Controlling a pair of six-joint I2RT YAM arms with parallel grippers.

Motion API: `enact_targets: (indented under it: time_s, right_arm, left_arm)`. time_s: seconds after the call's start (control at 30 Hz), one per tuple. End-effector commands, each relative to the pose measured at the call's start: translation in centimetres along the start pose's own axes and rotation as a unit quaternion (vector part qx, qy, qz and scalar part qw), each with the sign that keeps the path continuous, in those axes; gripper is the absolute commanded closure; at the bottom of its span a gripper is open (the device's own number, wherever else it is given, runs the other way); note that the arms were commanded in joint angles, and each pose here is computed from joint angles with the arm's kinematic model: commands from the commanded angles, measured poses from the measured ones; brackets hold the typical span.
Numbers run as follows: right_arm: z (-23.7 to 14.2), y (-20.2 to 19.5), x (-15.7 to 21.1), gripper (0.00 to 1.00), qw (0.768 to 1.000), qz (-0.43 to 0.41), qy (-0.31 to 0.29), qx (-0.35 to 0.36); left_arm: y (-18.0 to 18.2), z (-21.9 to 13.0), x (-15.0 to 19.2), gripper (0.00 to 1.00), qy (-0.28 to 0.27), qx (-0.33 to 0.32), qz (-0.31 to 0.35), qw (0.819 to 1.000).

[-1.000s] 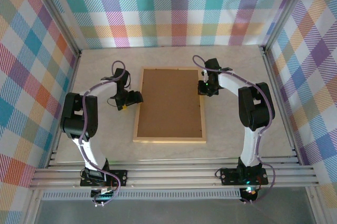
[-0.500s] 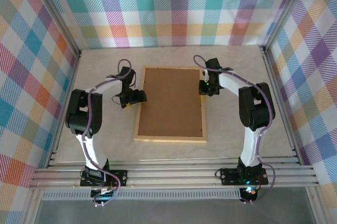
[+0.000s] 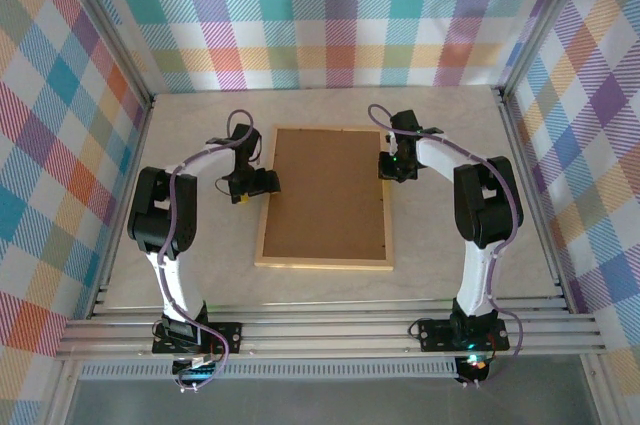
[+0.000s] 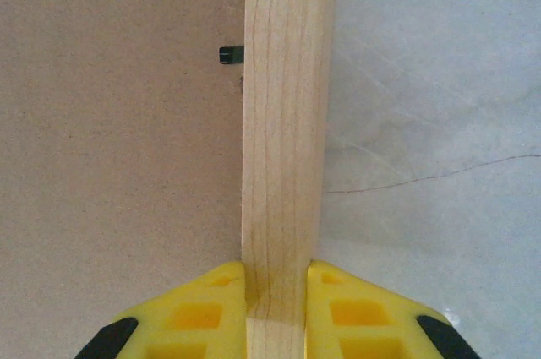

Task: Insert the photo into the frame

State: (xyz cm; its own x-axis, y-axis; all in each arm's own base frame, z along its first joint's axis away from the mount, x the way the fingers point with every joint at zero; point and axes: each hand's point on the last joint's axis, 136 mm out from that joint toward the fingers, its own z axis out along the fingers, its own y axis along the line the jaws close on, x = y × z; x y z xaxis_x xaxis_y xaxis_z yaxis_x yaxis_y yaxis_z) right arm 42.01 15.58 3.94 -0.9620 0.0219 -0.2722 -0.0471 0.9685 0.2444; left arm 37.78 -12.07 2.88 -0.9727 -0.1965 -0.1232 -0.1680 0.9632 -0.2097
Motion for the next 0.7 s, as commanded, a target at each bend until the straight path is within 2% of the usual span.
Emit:
enact_targets:
  time_s: [0.0, 0.13, 0.37, 0.5, 0.67]
  right_arm:
    - [1.2, 0.5, 2.8, 0.82, 0.999, -0.001, 0.052, 0.002]
    - [1.1, 0.0, 2.8, 0.82, 0.998, -0.001, 0.052, 0.018]
    - [1.0, -0.2, 2.6, 0.82, 0.999, 0.002, 0.049, 0.023]
    - [0.9, -0.1, 2.5, 0.82, 0.999, 0.004, 0.048, 0.022]
    - [0.9, 0.0, 2.3, 0.82, 0.999, 0.005, 0.046, 0.02]
  left_arm:
    - [-3.4, 0.9, 2.8, 0.18, 0.047, 0.038, 0.033, 0.998]
    - [-3.7, -1.8, 0.9, 0.18, 0.009, 0.048, 0.031, 0.998]
    - [-1.2, -5.0, -0.4, 0.17, -0.036, 0.037, 0.002, 0.999]
    - [0.7, -5.8, 0.8, 0.17, -0.044, 0.023, -0.014, 0.999]
    - [2.5, -5.8, 4.1, 0.17, -0.026, 0.009, -0.027, 0.999]
